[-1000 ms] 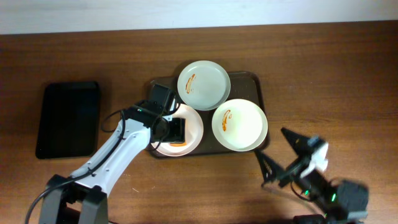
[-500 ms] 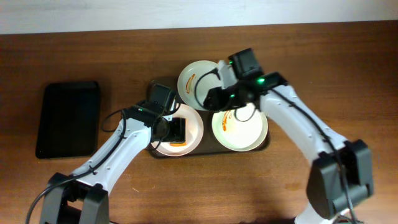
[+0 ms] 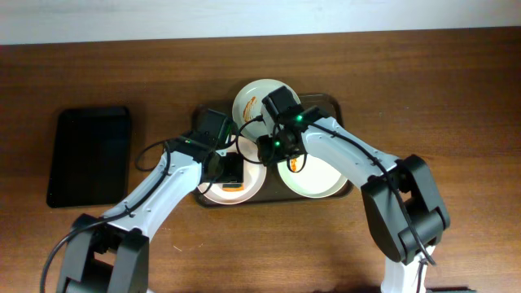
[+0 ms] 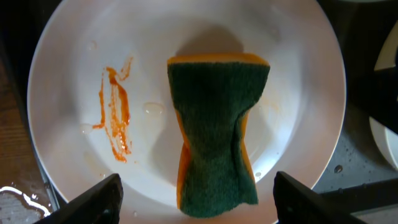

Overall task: Clean dirty plates on tray and stack at the side
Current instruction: 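Scrub the front-left plate with the sponge while the right gripper grasps it, then lift the scrubbed plate with the right gripper and place it right of the tray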

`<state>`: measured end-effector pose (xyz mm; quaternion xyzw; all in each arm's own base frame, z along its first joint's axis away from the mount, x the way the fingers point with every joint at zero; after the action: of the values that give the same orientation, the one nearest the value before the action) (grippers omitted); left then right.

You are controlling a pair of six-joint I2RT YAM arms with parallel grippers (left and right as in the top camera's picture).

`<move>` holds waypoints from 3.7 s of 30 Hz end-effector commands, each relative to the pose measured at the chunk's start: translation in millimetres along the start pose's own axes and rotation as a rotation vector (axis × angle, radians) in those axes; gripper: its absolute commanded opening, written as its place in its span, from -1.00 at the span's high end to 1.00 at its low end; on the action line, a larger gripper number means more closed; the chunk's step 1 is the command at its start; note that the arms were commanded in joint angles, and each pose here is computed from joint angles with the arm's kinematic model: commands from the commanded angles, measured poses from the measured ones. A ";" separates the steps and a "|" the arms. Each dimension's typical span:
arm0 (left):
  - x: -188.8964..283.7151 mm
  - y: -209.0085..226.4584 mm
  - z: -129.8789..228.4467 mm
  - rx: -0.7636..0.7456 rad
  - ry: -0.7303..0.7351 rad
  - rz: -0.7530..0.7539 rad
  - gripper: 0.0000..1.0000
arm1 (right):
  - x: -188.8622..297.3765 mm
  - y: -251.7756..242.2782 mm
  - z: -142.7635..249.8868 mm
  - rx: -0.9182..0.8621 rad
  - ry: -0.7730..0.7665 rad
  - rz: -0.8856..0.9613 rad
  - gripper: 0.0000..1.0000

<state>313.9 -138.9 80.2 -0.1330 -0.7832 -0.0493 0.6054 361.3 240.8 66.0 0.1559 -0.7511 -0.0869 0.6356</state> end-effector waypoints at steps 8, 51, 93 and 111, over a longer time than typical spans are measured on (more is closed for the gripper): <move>-2.8 2.4 -1.1 -0.006 -0.002 -0.012 -0.56 | -27.1 -2.8 -0.8 -0.006 0.025 -0.001 0.16; -62.8 92.9 16.3 0.062 0.170 -0.418 1.00 | -27.5 -5.6 -6.2 -0.032 0.056 -0.017 0.71; 110.1 62.1 -10.0 0.126 -0.272 -0.197 1.00 | 68.7 36.6 -16.0 0.088 -0.113 0.147 0.39; 108.9 60.1 -6.8 0.124 -0.255 -0.183 1.00 | -10.6 19.0 -20.3 0.057 0.055 0.248 0.92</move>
<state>311.6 -66.4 180.6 -0.0247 -0.8645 -0.0401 0.5004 364.6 263.0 42.9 0.1020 -0.7304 -0.0008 0.6753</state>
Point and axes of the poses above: each gripper's point midway between its finger pads, its own x axis back along the fingers, its own y axis along the line the jaws close on, z = x × y, the point moved 3 cm from there along x, back along the fingers, and after that the axes turned 12 degrees about -x, right-handed, at the moved point
